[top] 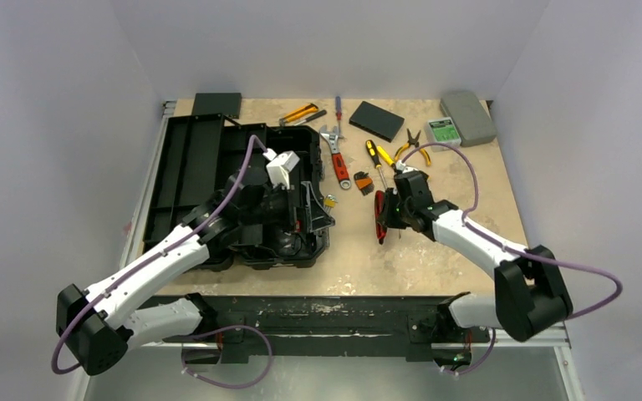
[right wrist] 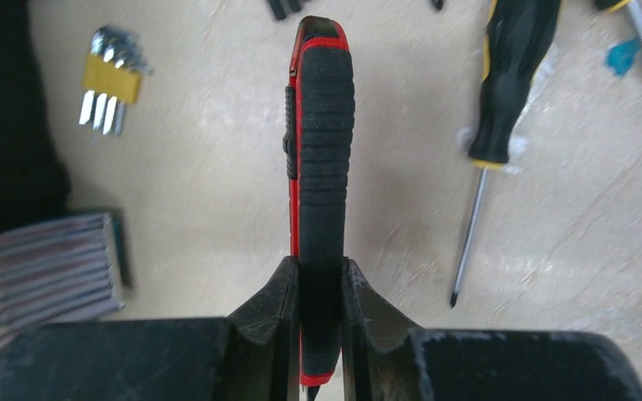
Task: Pack the tool kit
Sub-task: Pick up the knife at the center of the board, then place the knife in the toolbox.
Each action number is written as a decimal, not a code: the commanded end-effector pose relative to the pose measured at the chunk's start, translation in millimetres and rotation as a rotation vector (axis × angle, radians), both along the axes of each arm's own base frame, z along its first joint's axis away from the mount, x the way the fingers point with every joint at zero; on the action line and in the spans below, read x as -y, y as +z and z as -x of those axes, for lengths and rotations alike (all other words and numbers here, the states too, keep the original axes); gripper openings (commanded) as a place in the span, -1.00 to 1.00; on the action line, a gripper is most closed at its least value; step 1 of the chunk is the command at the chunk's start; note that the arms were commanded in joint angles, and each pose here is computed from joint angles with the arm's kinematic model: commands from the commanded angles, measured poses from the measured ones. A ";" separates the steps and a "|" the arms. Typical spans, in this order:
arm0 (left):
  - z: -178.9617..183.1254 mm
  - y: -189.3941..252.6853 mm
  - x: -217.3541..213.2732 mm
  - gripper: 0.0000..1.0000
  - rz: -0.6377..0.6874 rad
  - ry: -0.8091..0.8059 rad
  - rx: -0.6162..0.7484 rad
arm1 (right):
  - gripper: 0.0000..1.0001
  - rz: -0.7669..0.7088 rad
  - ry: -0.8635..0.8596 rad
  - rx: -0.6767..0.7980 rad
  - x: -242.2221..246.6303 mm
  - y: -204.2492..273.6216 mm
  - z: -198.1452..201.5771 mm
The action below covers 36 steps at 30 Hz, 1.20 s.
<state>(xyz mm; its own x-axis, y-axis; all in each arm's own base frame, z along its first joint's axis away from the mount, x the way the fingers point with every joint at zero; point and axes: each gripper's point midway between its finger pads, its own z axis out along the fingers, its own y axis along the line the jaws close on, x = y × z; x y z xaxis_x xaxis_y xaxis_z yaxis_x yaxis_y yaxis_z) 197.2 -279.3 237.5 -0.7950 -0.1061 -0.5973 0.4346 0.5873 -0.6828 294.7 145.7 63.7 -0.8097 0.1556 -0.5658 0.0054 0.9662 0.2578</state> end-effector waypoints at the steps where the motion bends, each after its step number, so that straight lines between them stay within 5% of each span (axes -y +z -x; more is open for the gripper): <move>1: -6.9 11.6 26.0 1.00 0.102 -0.011 -0.018 | -1.00 -0.217 0.109 0.137 -30.1 46.2 8.5; 14: -21.8 53.6 67.8 0.87 0.316 -0.073 0.031 | -1.00 -0.603 0.425 0.382 -66.9 153.6 81.4; 26: -35.7 47.8 102.0 0.64 0.332 -0.108 -0.010 | -1.00 -0.739 0.531 0.411 -81.5 181.2 98.6; 29: -37.5 42.8 106.5 0.27 0.329 -0.108 -0.029 | -1.00 -0.738 0.536 0.425 -80.8 185.1 99.8; 33: -37.9 45.4 108.1 -0.62 0.349 -0.112 -0.020 | -1.00 -0.729 0.543 0.401 -81.7 178.7 100.2; 36: -38.0 49.3 103.4 -1.00 0.331 -0.101 -0.002 | -0.86 -0.725 0.526 0.391 -80.6 173.8 98.8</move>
<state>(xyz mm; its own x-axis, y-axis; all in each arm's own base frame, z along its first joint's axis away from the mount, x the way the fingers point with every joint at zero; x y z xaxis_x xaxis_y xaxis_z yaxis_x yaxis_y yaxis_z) 235.0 -378.7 252.1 -0.8508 -0.1808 -0.4934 0.4166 0.3400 -0.8431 195.3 224.4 227.0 -0.6885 0.2404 -0.6843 -0.5472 0.4470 0.7076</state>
